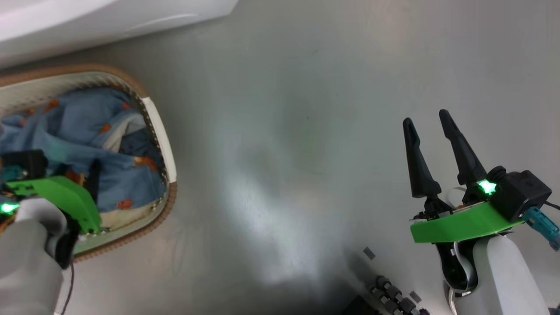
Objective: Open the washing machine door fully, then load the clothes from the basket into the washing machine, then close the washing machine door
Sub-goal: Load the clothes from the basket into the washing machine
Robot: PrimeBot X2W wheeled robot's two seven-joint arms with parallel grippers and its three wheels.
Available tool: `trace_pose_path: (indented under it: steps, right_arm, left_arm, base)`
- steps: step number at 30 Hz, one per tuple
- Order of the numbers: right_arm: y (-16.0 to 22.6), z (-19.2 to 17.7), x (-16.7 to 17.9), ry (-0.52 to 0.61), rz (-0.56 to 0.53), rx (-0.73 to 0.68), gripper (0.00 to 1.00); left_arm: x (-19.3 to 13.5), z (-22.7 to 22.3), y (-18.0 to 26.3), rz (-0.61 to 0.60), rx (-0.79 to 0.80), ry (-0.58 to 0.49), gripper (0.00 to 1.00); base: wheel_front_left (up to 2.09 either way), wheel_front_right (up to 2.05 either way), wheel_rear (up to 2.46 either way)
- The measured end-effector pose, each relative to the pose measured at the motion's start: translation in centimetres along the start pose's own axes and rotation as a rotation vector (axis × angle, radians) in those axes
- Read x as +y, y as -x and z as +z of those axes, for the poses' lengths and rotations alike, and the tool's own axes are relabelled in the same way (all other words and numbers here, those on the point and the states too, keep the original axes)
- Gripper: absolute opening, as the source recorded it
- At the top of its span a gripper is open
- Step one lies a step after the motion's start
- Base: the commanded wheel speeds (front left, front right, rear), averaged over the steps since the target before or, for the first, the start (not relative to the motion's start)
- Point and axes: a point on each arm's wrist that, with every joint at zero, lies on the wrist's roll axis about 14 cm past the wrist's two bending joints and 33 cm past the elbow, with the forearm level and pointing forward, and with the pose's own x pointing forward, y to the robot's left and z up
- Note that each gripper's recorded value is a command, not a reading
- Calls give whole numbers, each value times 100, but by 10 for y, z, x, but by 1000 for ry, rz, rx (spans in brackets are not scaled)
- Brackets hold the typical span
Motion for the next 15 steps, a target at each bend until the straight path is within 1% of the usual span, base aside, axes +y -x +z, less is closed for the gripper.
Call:
trace_pose_path:
  steps: [15]
  right_arm:
    - [-8, -27, -11, 30, -24, 56, 100]
  left_arm:
    - [12, 2, -46, 8, 23, -44, 100]
  base:
    - [0, 0, 0]
